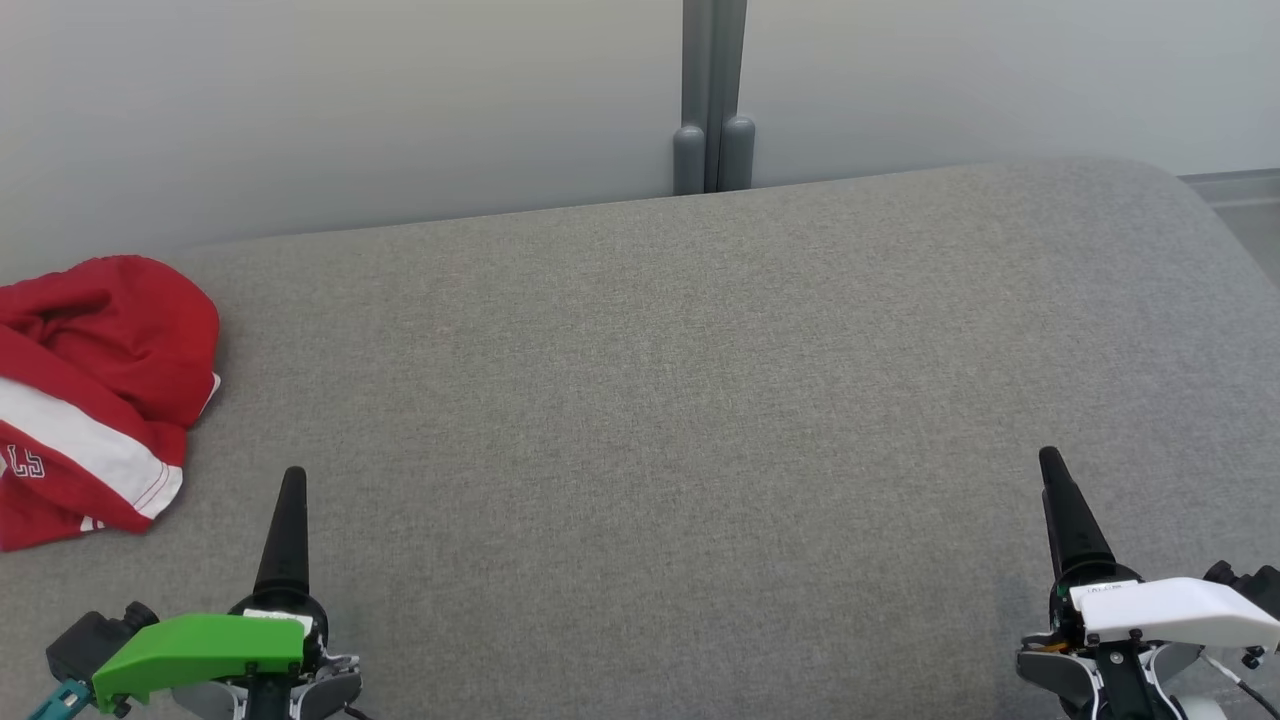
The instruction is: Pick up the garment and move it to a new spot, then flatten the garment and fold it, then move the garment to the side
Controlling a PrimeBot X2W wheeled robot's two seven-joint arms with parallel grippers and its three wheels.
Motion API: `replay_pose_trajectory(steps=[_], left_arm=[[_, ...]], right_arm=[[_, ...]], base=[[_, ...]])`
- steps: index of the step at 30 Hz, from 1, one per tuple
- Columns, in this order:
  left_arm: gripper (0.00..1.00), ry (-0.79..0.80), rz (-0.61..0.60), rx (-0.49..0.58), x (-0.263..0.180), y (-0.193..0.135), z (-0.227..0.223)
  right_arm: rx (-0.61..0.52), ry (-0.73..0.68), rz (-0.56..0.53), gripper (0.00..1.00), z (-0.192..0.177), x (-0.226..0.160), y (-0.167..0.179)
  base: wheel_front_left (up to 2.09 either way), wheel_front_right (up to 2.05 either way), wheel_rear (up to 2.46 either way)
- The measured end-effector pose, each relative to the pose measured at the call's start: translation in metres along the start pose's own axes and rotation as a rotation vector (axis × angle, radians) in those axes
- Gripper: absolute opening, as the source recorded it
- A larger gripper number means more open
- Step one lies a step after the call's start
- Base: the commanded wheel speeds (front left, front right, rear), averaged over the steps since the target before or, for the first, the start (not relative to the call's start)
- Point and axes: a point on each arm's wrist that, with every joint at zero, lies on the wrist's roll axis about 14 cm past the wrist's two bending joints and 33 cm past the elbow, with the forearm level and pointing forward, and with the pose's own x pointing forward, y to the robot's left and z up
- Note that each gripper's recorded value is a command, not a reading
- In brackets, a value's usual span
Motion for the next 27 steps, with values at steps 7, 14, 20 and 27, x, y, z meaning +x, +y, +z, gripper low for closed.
replay_pose_trajectory(steps=[7, 14, 20, 27], left_arm=[[1.00, -0.006, -0.013, 0.158, 0.001, -0.008, -0.002], [1.00, -0.013, -0.025, 0.298, 0.001, -0.015, -0.005], [1.00, -0.029, -0.026, 0.401, -0.001, -0.017, -0.005], [1.00, -0.038, -0.024, 0.502, -0.004, -0.017, -0.007]], right_arm=[[-0.164, -0.003, 0.047, 1.00, -0.001, 0.001, 0.013], [-0.335, 0.012, 0.092, 1.00, -0.008, 0.002, 0.024], [-0.450, 0.018, 0.125, 1.00, -0.014, 0.001, 0.032], [-0.570, 0.032, 0.160, 1.00, -0.023, 0.000, 0.038]], base=[[0.00, 0.00, 0.00], [0.00, 0.00, 0.00], [0.00, 0.00, 0.00], [0.00, 0.00, 0.00]])
